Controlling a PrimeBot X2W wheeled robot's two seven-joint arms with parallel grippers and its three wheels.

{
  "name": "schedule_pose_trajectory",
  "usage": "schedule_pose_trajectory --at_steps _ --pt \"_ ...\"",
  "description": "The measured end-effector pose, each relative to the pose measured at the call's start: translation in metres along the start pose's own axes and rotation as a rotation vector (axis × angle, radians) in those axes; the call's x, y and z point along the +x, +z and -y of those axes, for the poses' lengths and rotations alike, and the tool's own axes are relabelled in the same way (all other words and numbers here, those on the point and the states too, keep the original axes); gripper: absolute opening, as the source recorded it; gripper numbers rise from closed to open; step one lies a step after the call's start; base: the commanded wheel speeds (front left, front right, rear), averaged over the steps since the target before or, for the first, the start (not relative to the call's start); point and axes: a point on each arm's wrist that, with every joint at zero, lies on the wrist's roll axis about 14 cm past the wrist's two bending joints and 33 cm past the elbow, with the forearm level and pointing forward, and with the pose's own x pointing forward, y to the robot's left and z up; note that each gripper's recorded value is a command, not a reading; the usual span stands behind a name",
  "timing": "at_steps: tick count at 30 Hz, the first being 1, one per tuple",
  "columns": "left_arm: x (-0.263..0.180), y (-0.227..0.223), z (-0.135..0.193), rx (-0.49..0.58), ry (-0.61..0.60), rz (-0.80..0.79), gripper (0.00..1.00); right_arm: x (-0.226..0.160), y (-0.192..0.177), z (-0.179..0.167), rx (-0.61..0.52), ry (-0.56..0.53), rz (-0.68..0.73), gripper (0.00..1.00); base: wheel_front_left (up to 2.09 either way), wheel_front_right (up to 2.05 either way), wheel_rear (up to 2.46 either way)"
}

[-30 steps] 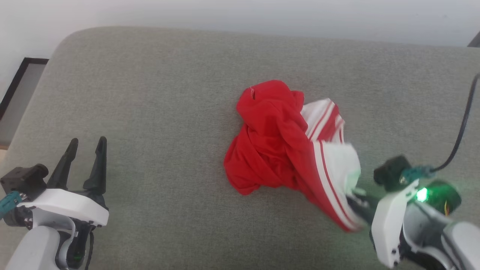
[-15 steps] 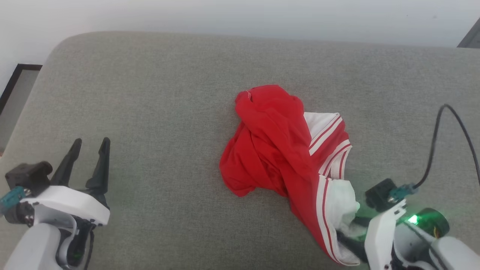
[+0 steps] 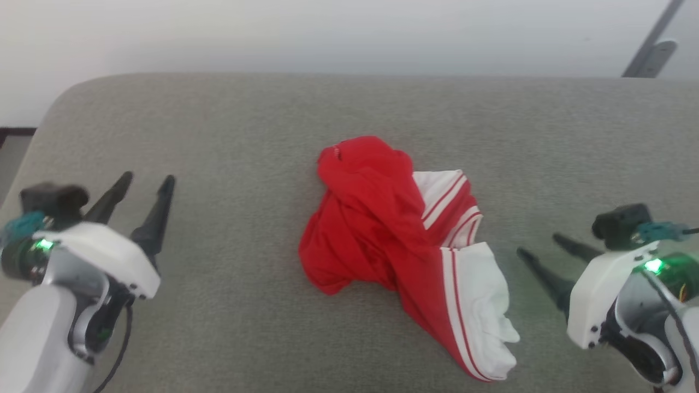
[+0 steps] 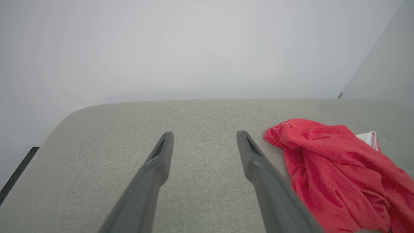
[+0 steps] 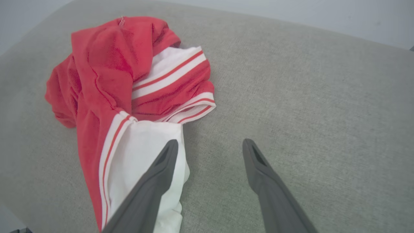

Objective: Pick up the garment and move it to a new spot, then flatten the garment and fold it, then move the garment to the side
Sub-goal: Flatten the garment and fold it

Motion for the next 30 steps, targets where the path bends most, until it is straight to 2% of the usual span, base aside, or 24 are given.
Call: schedule_pose_trajectory --at_steps 7,15,21,30 --pt "0.032 0.013 0.048 0.037 -0.140 -0.095 1.00 -0.022 0.039 0.040 -0.008 -0.183 0.223 1.00 0.00 0.00 0.00" --pt "0.071 -0.002 0.105 0.089 -0.280 -0.273 1.00 -0.046 0.054 0.086 0.014 -0.392 0.408 1.00 0.00 0.00 0.00" --pt "0.094 -0.036 0.134 0.105 -0.328 -0.447 1.00 -0.041 0.034 0.100 0.054 -0.457 0.409 1.00 0.00 0.00 0.00" --pt "0.107 -0.093 0.153 0.084 -0.323 -0.696 1.00 -0.023 0.011 0.107 0.089 -0.468 0.359 1.00 0.00 0.00 0.00"
